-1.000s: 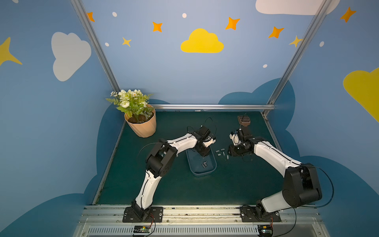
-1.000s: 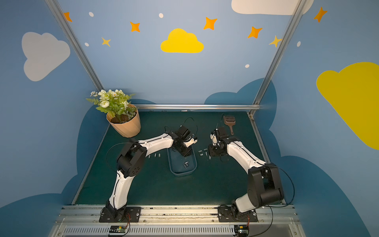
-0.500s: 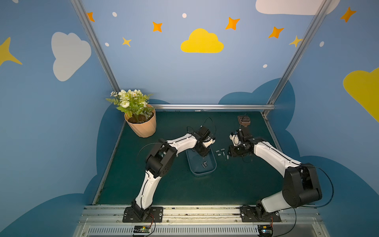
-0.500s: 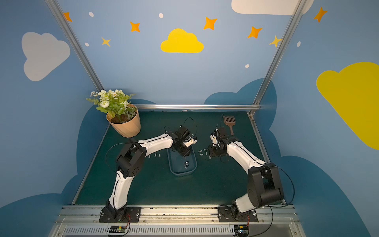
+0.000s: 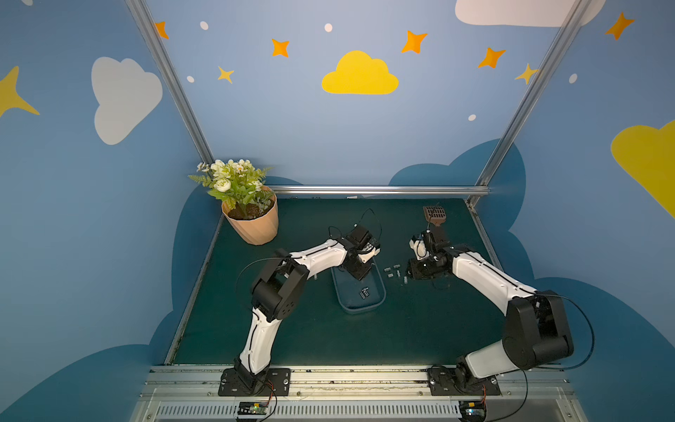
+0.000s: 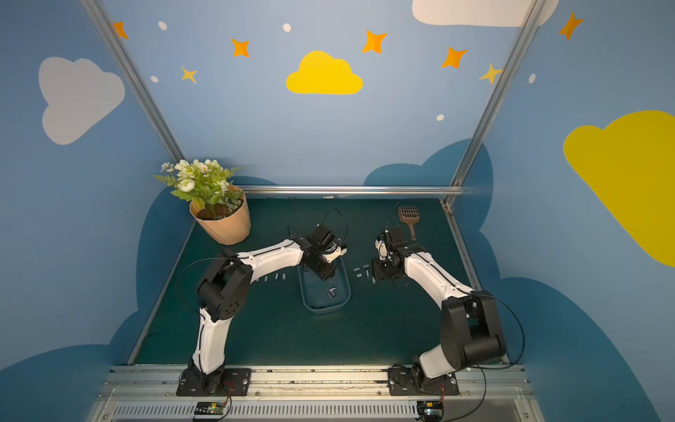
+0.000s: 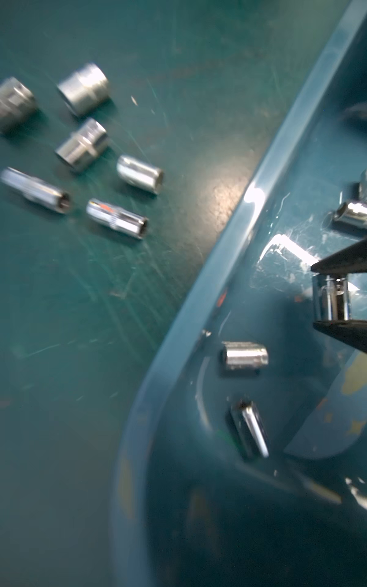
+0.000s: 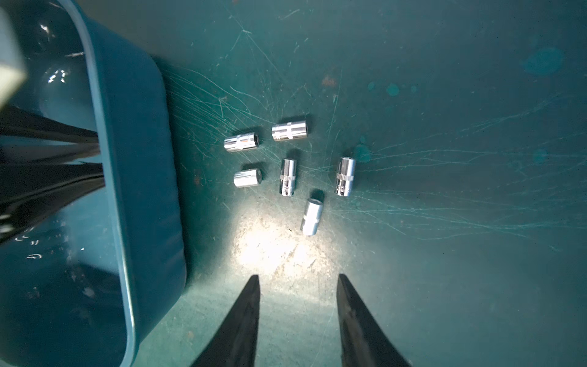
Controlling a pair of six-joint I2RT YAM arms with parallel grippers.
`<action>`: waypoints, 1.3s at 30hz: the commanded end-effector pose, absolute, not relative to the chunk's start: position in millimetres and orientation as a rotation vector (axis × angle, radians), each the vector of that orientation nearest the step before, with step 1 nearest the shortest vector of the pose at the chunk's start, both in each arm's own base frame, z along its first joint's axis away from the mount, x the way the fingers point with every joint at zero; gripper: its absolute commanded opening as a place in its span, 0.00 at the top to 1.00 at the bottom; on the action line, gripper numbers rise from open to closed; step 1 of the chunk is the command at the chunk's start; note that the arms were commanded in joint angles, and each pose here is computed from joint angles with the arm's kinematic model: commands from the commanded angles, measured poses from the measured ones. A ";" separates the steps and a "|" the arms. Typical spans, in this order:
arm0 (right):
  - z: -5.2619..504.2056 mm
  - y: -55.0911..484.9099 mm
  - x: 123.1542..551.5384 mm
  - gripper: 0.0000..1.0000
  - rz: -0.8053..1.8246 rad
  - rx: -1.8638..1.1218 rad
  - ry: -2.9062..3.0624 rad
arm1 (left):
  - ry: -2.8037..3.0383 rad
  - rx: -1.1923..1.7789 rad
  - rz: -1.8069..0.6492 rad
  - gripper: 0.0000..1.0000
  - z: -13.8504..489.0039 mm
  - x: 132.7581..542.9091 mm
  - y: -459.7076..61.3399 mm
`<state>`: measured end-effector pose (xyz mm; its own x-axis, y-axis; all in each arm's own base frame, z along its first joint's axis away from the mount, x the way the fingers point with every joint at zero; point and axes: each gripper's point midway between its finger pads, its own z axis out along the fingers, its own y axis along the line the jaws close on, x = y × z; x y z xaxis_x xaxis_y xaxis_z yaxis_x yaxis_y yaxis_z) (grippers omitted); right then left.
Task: Take out the socket from the storage box
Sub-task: Pick up the socket head from the storage box, then place the socket head at the center of the board.
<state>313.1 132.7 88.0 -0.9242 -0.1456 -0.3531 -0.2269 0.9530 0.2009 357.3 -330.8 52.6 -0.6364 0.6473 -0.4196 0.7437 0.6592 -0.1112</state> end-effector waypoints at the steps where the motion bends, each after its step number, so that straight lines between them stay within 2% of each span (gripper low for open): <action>1: 90.7 133.1 312.6 0.60 0.357 -0.262 2.759 | 2.436 1.021 -0.390 0.76 100.7 369.4 -332.7; 8: 89.7 134.0 312.7 0.60 0.364 -0.261 2.760 | 2.349 0.881 -0.277 0.77 147.5 379.3 -309.9; 18: 87.8 138.7 314.9 0.60 0.397 -0.260 2.760 | 2.492 0.463 -0.134 0.77 146.3 376.9 -194.5; 28: 87.0 142.6 316.0 0.60 0.417 -0.266 2.761 | 2.675 0.065 -0.084 0.76 108.5 365.6 -89.2; 34: 87.5 141.1 313.4 0.60 0.409 -0.264 2.764 | 2.782 -0.075 -0.033 0.77 64.0 357.2 -59.3; 39: 86.6 137.8 312.1 0.60 0.391 -0.264 2.767 | 2.809 -0.146 -0.053 0.77 48.7 360.3 -48.5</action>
